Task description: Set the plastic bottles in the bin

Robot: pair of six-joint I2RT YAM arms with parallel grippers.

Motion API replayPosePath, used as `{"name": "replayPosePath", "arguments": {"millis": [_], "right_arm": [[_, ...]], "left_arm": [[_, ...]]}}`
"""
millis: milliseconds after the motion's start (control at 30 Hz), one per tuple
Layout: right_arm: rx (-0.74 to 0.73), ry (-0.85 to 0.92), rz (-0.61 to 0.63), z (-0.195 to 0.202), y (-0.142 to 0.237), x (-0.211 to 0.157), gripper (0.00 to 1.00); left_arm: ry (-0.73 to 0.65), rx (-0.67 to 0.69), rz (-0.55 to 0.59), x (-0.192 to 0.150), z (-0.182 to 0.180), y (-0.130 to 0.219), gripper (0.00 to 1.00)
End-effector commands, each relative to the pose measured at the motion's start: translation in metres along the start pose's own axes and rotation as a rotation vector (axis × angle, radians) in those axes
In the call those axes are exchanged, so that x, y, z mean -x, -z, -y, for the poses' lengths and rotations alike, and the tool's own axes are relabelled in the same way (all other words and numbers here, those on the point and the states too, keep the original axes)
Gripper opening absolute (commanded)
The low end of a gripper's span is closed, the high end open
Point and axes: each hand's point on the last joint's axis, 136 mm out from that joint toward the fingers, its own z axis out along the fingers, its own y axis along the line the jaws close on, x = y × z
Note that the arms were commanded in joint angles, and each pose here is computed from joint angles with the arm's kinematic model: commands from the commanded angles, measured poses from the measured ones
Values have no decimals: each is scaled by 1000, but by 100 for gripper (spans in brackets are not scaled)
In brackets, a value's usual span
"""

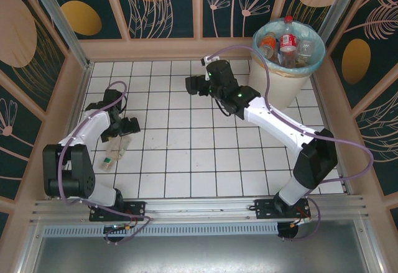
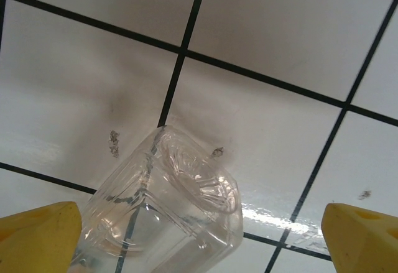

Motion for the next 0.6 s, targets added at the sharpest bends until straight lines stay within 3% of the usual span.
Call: {"name": "replayPosePath", "arguments": {"millis": [0,567], "right_arm": [[53,-30,97,-8,23,26,88],[89,-25,88,-12,20,19,88]], "left_arm": [[9,61,-70,-12,-12,-10,99],[-26,202,-240,-51,-37,-30,99]]}}
